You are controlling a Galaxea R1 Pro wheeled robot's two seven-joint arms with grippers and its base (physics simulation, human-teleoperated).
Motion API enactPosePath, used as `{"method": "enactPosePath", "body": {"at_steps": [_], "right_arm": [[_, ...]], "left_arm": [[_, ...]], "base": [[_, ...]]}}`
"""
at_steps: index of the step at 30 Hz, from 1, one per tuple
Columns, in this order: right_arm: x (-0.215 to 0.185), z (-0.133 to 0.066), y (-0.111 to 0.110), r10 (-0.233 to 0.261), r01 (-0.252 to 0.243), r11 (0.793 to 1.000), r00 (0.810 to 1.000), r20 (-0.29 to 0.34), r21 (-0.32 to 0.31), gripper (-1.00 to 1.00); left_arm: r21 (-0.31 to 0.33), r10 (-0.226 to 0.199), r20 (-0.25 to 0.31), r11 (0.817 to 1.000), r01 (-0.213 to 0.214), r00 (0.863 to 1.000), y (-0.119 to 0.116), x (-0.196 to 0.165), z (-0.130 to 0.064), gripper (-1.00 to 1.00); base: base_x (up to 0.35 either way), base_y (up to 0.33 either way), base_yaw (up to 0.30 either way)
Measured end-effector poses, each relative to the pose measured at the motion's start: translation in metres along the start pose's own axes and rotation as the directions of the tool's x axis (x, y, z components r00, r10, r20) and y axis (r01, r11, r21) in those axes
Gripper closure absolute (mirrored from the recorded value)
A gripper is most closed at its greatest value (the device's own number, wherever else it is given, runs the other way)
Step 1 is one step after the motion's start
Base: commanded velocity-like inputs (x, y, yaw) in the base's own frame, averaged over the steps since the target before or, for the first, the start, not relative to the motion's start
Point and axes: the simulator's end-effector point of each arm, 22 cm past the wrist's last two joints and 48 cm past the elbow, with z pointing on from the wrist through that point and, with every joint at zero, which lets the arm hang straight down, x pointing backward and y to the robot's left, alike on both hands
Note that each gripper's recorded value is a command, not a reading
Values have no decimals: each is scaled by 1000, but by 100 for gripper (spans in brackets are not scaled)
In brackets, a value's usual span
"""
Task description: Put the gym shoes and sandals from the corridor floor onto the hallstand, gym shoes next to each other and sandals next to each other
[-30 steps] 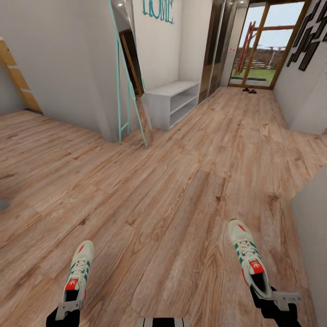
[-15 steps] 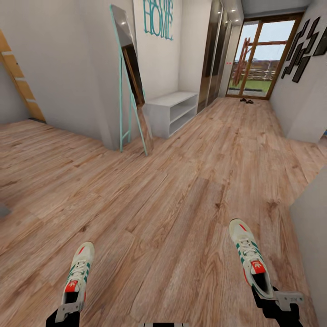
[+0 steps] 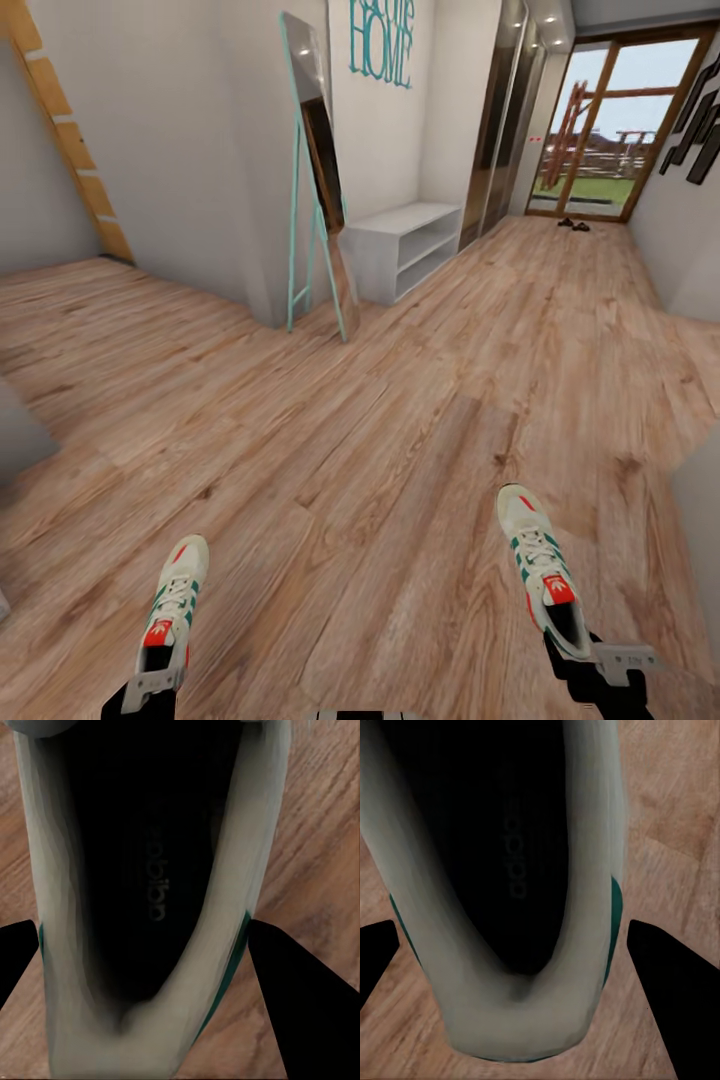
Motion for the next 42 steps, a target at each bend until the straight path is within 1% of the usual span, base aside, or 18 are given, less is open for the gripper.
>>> {"method": "enactPosePath", "body": {"at_steps": [4,6,7,8,12,16,42], "right_arm": [[4,0,5,9,-9,1000,1000,-8,-9,100],[18,1,20,33,-34,999,999,-32,-37,100],[23,1,26,48,-50,998,998,-42,-46,100],[25,2,27,54,-56,997,998,-44,-47,100],[29,2,32,61,-64,996,997,-51,-57,100],[30,2,34,65,-68,996,996,-54,-60,100],[30,2,35,67,-71,996,996,-54,-59,100]], "left_arm": [[1,1,-4,1000,-1,1000,-1,3,-1,100],[6,-5,-1,1000,5,1000,-6,3,-2,100],[7,-9,15,1000,9,1000,-8,2,-3,100],[6,-11,22,1000,11,1000,-8,2,-3,100],[8,-10,64,1000,10,998,-9,5,-12,100],[11,-11,80,1000,11,997,-11,5,-15,100],[6,-16,83,1000,16,996,-10,5,-16,100]], "base": [[0,0,276],[0,0,278],[0,0,279],[0,0,279],[0,0,279],[0,0,279],[0,0,279]]}}
